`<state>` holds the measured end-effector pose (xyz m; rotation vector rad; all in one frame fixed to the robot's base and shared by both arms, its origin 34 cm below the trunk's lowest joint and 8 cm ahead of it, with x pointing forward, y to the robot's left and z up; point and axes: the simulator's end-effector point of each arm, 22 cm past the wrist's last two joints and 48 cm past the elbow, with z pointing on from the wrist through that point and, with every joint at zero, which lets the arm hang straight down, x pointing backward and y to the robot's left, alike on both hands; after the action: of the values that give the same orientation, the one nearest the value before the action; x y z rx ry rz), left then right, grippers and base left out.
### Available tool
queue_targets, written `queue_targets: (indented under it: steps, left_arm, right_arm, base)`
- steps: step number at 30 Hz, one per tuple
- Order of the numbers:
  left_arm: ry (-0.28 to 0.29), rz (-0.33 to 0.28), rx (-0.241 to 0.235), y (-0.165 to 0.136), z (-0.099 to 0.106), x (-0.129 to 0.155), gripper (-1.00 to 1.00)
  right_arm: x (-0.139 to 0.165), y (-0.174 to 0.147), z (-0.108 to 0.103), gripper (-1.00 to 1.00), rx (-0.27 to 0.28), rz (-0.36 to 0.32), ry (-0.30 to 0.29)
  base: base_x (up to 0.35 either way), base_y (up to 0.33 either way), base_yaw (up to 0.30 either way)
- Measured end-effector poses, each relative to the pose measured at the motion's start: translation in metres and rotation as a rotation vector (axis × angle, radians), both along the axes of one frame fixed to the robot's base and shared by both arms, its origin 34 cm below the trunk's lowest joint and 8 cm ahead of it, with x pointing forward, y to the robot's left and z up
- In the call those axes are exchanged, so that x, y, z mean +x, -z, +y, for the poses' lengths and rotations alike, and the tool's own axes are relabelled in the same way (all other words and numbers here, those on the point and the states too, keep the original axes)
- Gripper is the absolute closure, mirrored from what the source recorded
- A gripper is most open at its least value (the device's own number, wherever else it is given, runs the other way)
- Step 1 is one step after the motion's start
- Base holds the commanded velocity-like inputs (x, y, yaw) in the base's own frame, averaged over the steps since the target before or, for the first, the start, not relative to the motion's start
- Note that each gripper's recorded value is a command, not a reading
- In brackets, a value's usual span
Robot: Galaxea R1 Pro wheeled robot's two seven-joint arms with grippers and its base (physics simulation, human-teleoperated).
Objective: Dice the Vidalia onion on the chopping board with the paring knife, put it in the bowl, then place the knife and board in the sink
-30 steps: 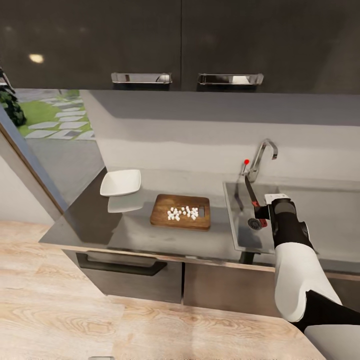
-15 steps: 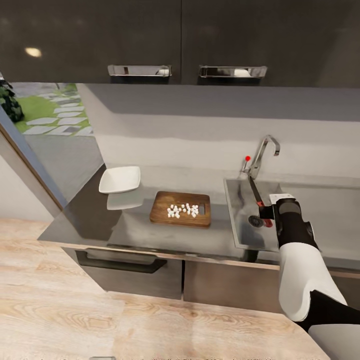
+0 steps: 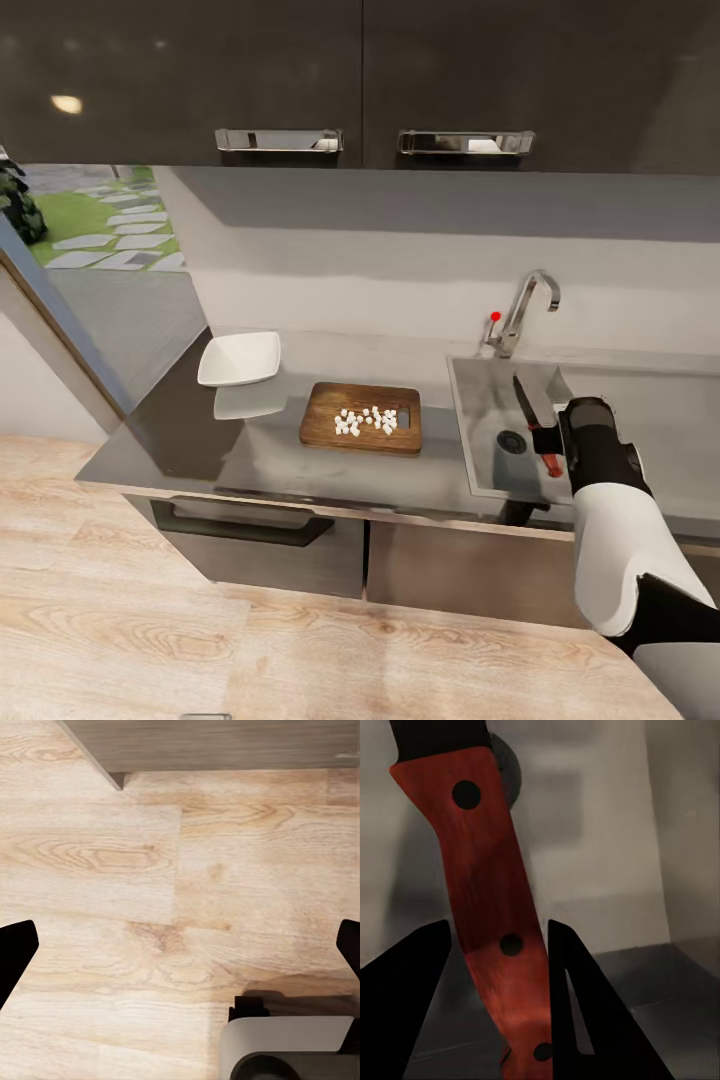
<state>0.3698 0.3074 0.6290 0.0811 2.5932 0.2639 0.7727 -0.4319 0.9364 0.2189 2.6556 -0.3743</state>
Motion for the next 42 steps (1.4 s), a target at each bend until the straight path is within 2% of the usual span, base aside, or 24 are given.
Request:
queue_targets:
  steps: [2,11,17,19,23,28,30,33,37,42]
  left_arm:
    - [0.000,0.000,0.000,0.000,0.000,0.000,-1.00]
    - [0.000,0.000,0.000,0.000,0.000,0.000,-1.00]
    - [0.000,0.000,0.000,0.000,0.000,0.000,-1.00]
    - [0.000,0.000,0.000,0.000,0.000,0.000,-1.00]
    - [0.000,0.000,-0.001,0.000,-0.001,0.000,-1.00]
    - [0.000,-0.001,-0.001,0.000,-0.001,0.000,-1.00]
    - [0.000,-0.001,-0.001,0.000,-0.001,0.000,-1.00]
    - [0.000,0.000,-0.001,0.000,0.000,0.000,-1.00]
    - [0.000,0.000,0.000,0.000,0.000,0.000,-1.00]
    - [0.000,0.000,0.000,0.000,0.000,0.000,-1.00]
  right_arm:
    - [-0.006,0.011,-0.002,1.00,0.006,0.033,-0.003]
    - [0.000,0.017,0.007,1.00,0.031,0.062,-0.021]
    - [0.009,0.008,0.008,1.00,0.028,0.047,-0.024]
    - [0.019,-0.001,0.012,1.00,0.035,0.032,-0.029]
    - [0.027,-0.003,0.021,1.00,0.047,0.044,-0.043]
    - [0.049,-0.006,0.039,1.00,-0.029,0.008,-0.083]
    - [0.052,-0.005,0.043,1.00,-0.037,-0.002,-0.089]
    - [0.056,-0.002,0.055,1.00,0.008,-0.022,-0.082]
    - [0.062,-0.004,0.073,1.00,0.112,-0.066,-0.058]
    - [0.063,-0.005,0.070,1.00,0.119,-0.070,-0.051]
  base:
    - [0.000,0.000,0.000]
    - [0.000,0.000,0.000]
    - [0.000,0.000,0.000]
    - [0.000,0.000,0.000]
    - [0.000,0.000,0.000]
    - [0.000,0.000,0.000]
    - [0.000,0.000,0.000]
    - [0.000,0.000,0.000]
    - [0.000,0.000,0.000]
    - [0.000,0.000,0.000]
